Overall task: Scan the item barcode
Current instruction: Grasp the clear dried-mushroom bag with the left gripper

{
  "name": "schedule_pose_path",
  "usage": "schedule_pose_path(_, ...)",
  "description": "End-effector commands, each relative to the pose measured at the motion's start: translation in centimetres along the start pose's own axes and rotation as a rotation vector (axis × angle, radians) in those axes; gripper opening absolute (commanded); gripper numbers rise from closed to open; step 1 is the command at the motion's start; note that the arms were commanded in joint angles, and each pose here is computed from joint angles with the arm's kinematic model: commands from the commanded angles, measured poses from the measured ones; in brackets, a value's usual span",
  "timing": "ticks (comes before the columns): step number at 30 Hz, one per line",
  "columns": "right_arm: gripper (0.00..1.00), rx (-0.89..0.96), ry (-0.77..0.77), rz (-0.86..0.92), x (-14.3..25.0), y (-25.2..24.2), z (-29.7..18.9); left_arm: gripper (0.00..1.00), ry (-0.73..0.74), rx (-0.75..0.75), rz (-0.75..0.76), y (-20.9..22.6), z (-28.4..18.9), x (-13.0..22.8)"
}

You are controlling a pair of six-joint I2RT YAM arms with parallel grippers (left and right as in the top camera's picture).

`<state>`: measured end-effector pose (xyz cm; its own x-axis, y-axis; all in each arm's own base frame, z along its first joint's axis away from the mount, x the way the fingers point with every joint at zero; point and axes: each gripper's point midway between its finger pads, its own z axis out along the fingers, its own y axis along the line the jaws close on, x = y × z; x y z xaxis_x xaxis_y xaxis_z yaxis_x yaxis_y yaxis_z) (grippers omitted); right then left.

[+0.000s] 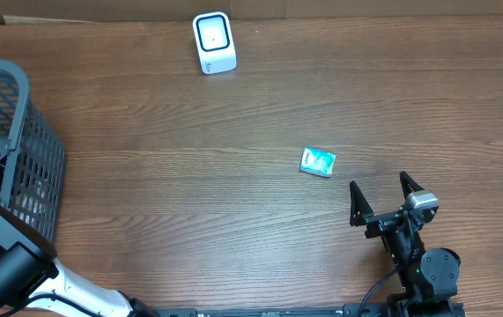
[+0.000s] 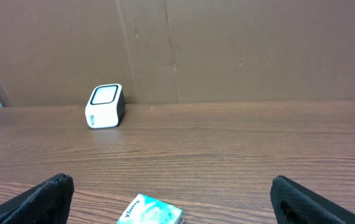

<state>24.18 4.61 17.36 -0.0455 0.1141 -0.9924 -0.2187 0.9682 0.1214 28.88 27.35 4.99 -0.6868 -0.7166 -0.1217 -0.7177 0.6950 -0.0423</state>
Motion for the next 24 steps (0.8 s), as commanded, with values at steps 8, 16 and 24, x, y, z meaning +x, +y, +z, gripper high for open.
schedule_pose_path(8, 1.00, 0.005, -0.003, 0.002, 0.2, -0.1, 0.0, 0.78, 0.165, -0.061, -0.071, 1.2, 5.4, 2.5)
schedule_pose_path(16, 1.00, 0.005, -0.003, 0.002, 0.2, -0.1, 0.0, 0.35, 0.209, -0.064, -0.078, 1.2, 6.0, 3.5)
schedule_pose_path(24, 1.00, 0.005, -0.003, 0.002, 0.2, -0.1, 0.0, 0.13, 0.240, -0.066, -0.086, 1.2, 5.8, 4.1)
